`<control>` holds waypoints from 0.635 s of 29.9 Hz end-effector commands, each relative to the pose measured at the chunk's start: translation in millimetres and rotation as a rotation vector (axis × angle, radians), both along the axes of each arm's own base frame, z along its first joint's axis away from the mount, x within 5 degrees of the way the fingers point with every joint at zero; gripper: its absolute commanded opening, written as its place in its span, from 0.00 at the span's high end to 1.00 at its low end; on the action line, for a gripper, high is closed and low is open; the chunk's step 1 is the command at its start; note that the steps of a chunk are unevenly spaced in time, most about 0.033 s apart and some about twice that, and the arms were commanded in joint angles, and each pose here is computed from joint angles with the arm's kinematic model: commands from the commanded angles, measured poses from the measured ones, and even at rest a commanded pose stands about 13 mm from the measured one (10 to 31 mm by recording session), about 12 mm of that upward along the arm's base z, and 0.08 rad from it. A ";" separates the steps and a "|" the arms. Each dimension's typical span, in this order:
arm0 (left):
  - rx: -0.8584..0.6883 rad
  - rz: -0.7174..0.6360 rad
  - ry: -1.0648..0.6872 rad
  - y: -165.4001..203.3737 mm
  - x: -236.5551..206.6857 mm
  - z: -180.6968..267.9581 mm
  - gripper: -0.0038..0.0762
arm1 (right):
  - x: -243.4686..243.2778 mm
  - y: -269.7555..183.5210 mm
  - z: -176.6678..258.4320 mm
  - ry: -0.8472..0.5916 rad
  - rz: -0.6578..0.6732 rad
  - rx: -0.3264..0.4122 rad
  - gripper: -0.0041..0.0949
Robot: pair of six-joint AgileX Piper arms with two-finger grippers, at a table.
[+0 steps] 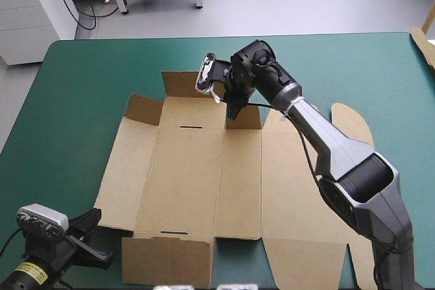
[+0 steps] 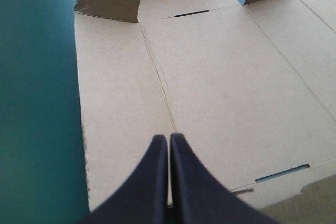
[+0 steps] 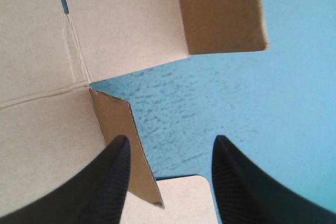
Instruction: Fold the box
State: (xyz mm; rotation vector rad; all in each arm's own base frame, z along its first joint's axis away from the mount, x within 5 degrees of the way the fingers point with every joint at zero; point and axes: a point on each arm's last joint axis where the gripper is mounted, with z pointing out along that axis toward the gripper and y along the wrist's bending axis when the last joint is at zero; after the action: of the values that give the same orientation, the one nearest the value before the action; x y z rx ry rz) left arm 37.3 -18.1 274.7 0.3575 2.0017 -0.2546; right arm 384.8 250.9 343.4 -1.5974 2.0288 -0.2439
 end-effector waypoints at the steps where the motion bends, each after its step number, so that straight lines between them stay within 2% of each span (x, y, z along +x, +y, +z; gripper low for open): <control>1: -0.038 0.008 -0.077 -0.7 2.8 15.1 0.96 | -30.8 -20.4 77.2 -0.160 -0.061 0.156 0.50; 4: -0.036 0.007 -0.078 -0.7 2.8 15.1 0.96 | -47.4 -32.3 100.9 -0.184 -0.121 0.233 0.51; 8: -0.036 0.007 -0.078 -0.7 2.8 15.1 0.96 | -74.8 -51.6 130.7 -0.213 -0.183 0.325 0.58; 10: -0.036 0.007 -0.078 -0.7 2.8 15.1 0.96 | -90.5 -62.8 144.2 -0.226 -0.213 0.372 0.67; 14: -0.035 0.007 -0.078 -0.7 2.9 15.1 0.96 | -119.8 -83.3 157.6 -0.220 -0.276 0.444 0.95; 19: -0.035 0.007 -0.078 -0.7 2.9 15.1 0.96 | -161.2 -112.2 164.6 -0.207 -0.339 0.515 0.97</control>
State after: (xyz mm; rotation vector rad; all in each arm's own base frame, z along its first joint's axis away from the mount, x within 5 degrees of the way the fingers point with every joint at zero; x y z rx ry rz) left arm 37.4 -18.1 274.7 0.3577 2.0017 -0.2536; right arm 255.0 162.3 483.7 -0.9755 2.0676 -0.0241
